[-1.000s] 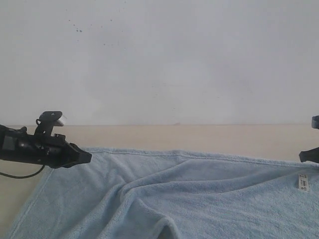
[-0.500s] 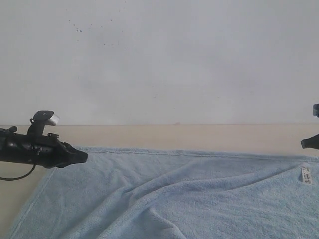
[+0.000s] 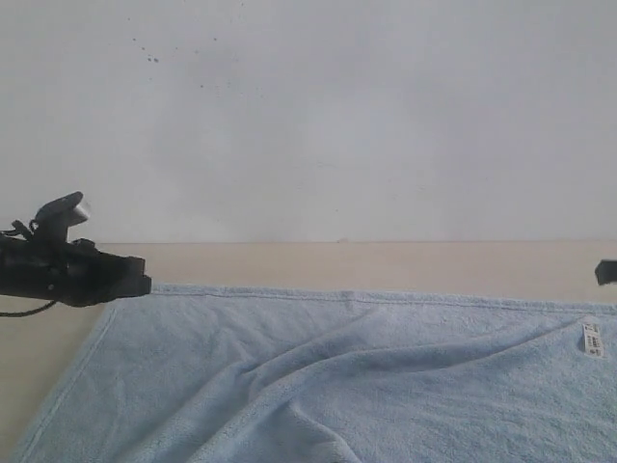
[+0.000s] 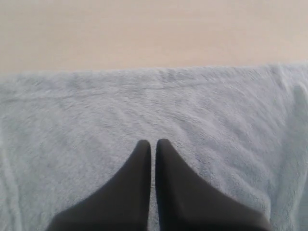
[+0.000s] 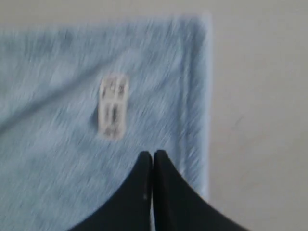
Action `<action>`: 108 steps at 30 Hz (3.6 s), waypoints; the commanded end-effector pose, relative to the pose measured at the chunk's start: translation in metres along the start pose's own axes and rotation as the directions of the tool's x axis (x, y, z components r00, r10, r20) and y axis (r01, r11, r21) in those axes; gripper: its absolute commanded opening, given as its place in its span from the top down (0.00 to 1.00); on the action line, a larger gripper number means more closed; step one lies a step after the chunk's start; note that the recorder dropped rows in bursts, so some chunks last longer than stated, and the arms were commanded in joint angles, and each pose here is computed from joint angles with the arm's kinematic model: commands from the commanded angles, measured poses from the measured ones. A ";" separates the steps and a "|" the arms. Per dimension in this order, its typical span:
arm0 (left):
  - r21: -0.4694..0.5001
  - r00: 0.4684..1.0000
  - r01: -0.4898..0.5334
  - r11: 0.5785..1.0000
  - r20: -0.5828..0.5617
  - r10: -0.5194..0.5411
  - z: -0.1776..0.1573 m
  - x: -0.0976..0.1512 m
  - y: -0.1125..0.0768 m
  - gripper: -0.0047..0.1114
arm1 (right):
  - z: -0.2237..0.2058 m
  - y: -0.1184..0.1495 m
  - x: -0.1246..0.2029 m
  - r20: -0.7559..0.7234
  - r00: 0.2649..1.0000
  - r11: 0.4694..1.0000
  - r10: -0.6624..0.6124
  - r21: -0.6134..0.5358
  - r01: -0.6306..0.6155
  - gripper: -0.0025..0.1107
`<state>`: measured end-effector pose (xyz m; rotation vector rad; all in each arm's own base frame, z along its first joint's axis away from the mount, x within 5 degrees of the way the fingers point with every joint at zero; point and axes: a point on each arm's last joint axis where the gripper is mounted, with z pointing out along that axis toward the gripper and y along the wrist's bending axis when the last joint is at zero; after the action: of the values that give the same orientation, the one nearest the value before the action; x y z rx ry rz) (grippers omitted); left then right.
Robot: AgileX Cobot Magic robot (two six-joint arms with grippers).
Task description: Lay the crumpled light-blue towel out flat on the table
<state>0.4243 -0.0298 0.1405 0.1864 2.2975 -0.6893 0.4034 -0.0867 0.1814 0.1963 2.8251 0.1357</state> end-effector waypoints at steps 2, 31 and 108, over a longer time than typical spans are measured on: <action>-0.148 0.995 0.095 0.984 0.022 -0.093 -0.023 -0.008 -0.002 0.93 | -0.038 0.017 0.085 0.066 0.997 0.998 0.033 -0.064 -0.029 0.98; -0.152 0.998 0.054 0.987 0.046 -0.048 -0.032 -0.015 -0.007 0.93 | 0.014 -0.007 0.193 -0.270 0.958 0.978 0.101 0.202 -0.047 0.98; -0.382 0.657 -0.019 0.924 0.692 0.299 -0.274 0.221 -0.129 0.93 | -0.166 0.063 0.332 0.939 0.340 0.955 0.055 -0.149 0.256 0.98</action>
<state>0.0547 -0.0094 0.2189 -0.0465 1.5030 -0.1837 0.0409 0.0124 0.2649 -0.0587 1.5198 0.2269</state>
